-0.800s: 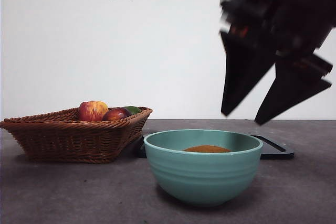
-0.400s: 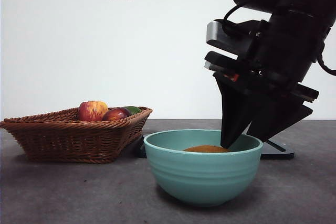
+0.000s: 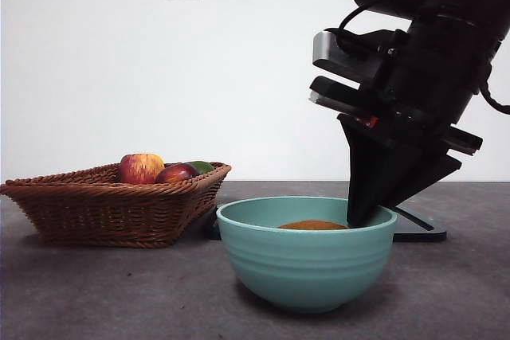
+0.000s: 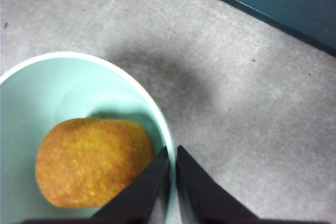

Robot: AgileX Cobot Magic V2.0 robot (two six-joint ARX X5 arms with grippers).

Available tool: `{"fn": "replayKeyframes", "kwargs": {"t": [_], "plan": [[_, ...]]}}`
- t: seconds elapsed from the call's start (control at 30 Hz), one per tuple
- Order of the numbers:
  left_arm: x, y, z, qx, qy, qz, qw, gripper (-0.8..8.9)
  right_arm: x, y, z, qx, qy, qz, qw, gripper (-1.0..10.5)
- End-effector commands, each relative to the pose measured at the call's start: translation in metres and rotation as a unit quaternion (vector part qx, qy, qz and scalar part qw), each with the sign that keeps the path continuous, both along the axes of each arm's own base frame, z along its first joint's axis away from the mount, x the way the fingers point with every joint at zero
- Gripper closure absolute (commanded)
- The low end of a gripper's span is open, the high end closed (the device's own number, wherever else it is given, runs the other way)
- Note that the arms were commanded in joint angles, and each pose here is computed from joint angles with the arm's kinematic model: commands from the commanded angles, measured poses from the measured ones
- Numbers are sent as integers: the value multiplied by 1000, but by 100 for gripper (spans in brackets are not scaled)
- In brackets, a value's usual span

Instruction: Pick up the wifruite, put it on the bowl, pick up the plate, put it on desk

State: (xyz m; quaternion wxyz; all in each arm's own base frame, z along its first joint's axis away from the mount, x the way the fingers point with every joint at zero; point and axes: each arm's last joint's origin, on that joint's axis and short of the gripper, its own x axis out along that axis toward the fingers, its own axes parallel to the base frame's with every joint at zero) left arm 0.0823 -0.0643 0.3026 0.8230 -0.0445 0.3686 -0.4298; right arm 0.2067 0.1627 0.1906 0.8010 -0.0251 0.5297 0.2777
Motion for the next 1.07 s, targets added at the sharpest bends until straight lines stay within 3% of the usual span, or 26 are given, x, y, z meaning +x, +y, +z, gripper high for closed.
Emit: {"fn": "replayKeyframes", "kwargs": {"t": [0.03, 0.27, 0.5, 0.7, 1.07], "plan": [[1, -1, 2, 0, -11, -8, 1000, 501, 4, 7, 15, 18, -15, 2, 1000, 935], [1, -1, 2, 0, -11, -8, 1000, 501, 25, 4, 50, 34, -60, -18, 997, 936], [1, -1, 2, 0, -11, -8, 1000, 501, 78, -22, 75, 40, -101, -79, 991, 936], [1, -1, 2, 0, -11, -8, 1000, 501, 127, -21, 60, 23, -90, -94, 991, 935], [1, -1, 2, 0, -11, -8, 1000, 501, 155, -13, 23, 8, -69, -96, 993, 936]]}}
